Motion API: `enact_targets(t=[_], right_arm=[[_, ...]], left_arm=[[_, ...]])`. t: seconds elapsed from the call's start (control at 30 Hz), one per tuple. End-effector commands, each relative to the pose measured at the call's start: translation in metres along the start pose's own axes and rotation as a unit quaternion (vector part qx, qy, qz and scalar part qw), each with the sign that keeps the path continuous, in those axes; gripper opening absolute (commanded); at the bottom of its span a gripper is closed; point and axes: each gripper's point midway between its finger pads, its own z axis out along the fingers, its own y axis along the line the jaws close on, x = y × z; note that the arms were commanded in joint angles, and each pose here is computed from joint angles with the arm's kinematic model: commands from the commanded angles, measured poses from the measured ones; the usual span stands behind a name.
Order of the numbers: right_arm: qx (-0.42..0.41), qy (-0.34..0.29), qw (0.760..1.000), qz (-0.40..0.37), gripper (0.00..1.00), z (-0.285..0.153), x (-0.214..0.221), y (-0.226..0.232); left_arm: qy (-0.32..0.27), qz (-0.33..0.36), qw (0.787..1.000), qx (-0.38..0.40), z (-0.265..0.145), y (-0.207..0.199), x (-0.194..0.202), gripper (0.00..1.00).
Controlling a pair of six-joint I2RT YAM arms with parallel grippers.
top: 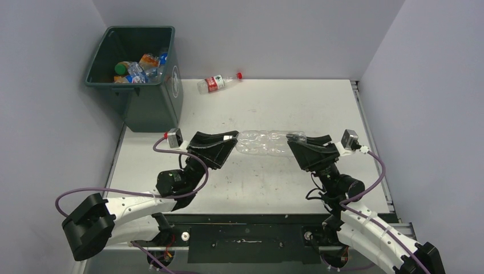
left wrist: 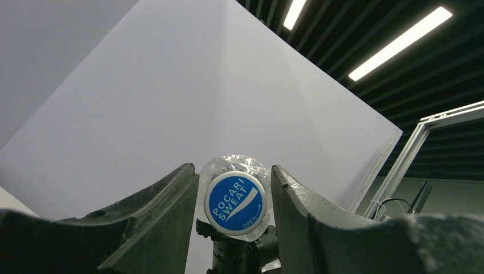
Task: Put the plastic bottles in the bin
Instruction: Pick up the plastic bottle at the center of the board, then place the plastic bottle in the trash bin.
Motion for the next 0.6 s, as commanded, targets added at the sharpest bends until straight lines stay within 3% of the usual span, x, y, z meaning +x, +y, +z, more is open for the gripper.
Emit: enact_targets(t=[0.0,0.07,0.17,0.2,0.27,0.3,0.33,0.47,0.53,0.57], right_arm=[[-0.025,-0.027,0.999,-0.003,0.05,-0.001,-0.012,0.014],[-0.023,-0.026,0.999,-0.001,0.05,-0.001,-0.011,0.014],[-0.024,-0.020,1.000,0.001,0.06,-0.001,-0.009,0.014],[-0.020,-0.014,1.000,0.002,0.13,-0.001,-0.007,0.013],[-0.011,0.012,1.000,-0.003,0.62,0.002,-0.002,0.013],[-0.002,0.037,0.999,-0.010,0.81,0.003,0.005,0.012],[0.012,0.059,0.998,-0.023,0.93,0.006,0.008,0.010],[0.105,0.142,0.976,-0.128,0.90,0.009,0.008,-0.009],[0.146,0.153,0.962,-0.172,0.90,0.005,-0.004,-0.015],[0.161,0.157,0.955,-0.193,0.90,0.001,-0.010,-0.016]], left_arm=[[-0.035,-0.019,0.996,0.084,0.008,-0.043,-0.021,0.47],[-0.033,-0.019,0.996,0.084,0.008,-0.043,-0.020,0.34],[-0.039,-0.010,0.996,0.081,0.008,-0.042,-0.022,0.01],[-0.044,-0.005,0.996,0.082,0.007,-0.043,-0.025,0.00],[-0.058,0.010,0.995,0.084,0.006,-0.047,-0.033,0.00],[-0.067,0.022,0.994,0.084,0.007,-0.049,-0.038,0.00],[-0.076,0.038,0.993,0.082,0.008,-0.051,-0.046,0.00],[-0.089,0.155,0.984,0.023,0.032,-0.053,-0.093,0.00],[-0.083,0.267,0.959,-0.042,0.052,-0.049,-0.125,0.00],[-0.074,0.342,0.932,-0.100,0.060,-0.036,-0.144,0.00]])
